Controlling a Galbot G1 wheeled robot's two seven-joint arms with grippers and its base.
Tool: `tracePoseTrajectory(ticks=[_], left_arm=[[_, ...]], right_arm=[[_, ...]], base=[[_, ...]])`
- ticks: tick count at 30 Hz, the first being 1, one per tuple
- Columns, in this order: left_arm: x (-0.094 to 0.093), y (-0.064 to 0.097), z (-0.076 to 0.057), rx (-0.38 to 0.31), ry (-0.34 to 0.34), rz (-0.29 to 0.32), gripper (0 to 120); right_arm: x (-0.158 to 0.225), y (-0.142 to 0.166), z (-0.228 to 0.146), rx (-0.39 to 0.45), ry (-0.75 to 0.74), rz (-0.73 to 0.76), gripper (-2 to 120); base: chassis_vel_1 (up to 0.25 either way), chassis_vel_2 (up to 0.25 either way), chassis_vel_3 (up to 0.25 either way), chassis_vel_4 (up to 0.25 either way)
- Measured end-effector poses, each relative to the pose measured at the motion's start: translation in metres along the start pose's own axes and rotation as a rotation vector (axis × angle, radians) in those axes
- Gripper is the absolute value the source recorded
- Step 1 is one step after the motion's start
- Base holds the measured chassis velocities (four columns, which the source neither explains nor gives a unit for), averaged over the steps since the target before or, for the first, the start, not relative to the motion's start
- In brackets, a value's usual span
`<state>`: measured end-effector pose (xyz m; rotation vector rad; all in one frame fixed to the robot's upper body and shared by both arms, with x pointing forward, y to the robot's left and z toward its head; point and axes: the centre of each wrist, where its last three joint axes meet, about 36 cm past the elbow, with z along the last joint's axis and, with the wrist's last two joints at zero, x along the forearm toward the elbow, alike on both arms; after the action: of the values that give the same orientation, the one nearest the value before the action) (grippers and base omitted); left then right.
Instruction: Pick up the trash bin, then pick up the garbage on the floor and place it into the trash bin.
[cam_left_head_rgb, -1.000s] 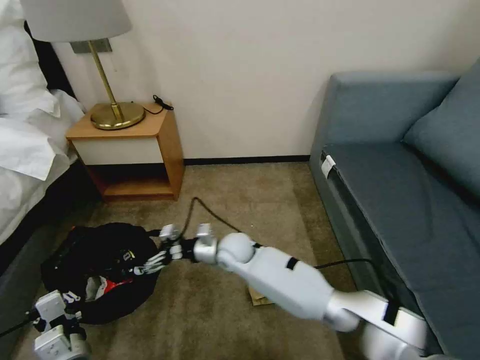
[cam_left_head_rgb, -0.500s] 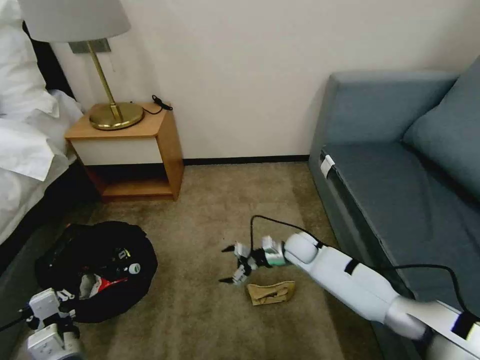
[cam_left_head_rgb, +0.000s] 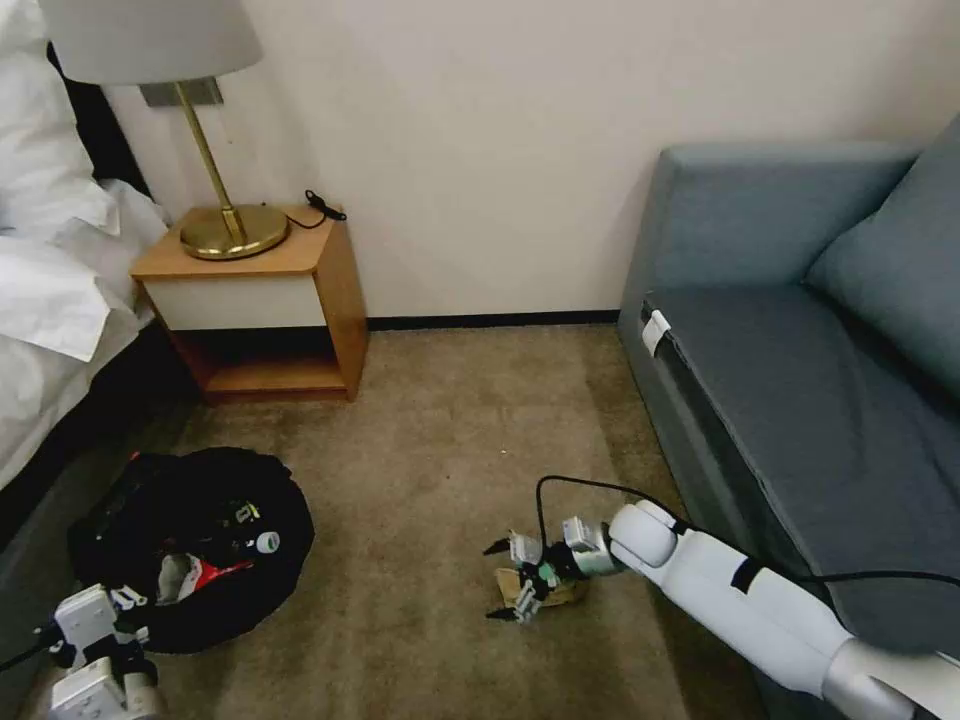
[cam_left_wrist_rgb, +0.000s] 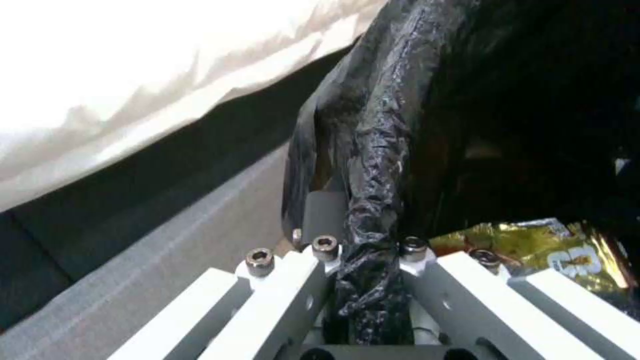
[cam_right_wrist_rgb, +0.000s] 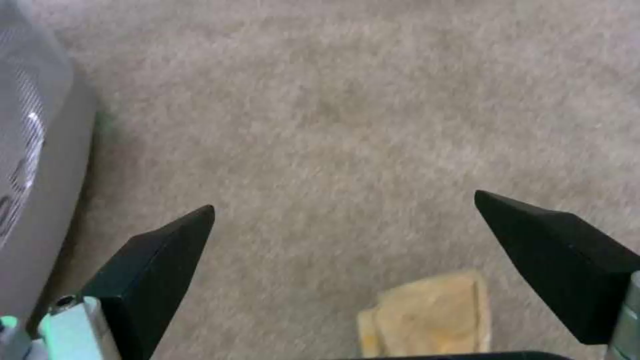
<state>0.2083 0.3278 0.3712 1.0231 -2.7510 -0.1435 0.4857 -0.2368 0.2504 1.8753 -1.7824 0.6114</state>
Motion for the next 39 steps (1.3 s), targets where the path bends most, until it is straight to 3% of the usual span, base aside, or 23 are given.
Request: tracePoseTrajectory(ticks=[18, 32, 37, 39], left_arm=[[0.008, 0.001, 0.001, -0.003, -0.003, 0.002, 1], [0.011, -0.001, 0.001, -0.01, -0.006, 0.004, 1], [0.011, -0.001, 0.001, -0.011, -0.006, 0.004, 1], [0.011, 0.0, 0.001, -0.011, -0.006, 0.004, 1]], right_arm=[[0.016, -0.006, 0.054, -0.091, 0.079, 0.041, 100], [0.024, -0.006, 0.073, -0.129, 0.08, 0.042, 47], [0.023, -0.005, 0.074, -0.13, 0.079, 0.039, 42], [0.023, -0.004, 0.074, -0.131, 0.078, 0.037, 25]], base=[[0.0, 0.0, 0.0, 0.0], [0.0, 0.0, 0.0, 0.0], [0.0, 0.0, 0.0, 0.0], [0.0, 0.0, 0.0, 0.0]])
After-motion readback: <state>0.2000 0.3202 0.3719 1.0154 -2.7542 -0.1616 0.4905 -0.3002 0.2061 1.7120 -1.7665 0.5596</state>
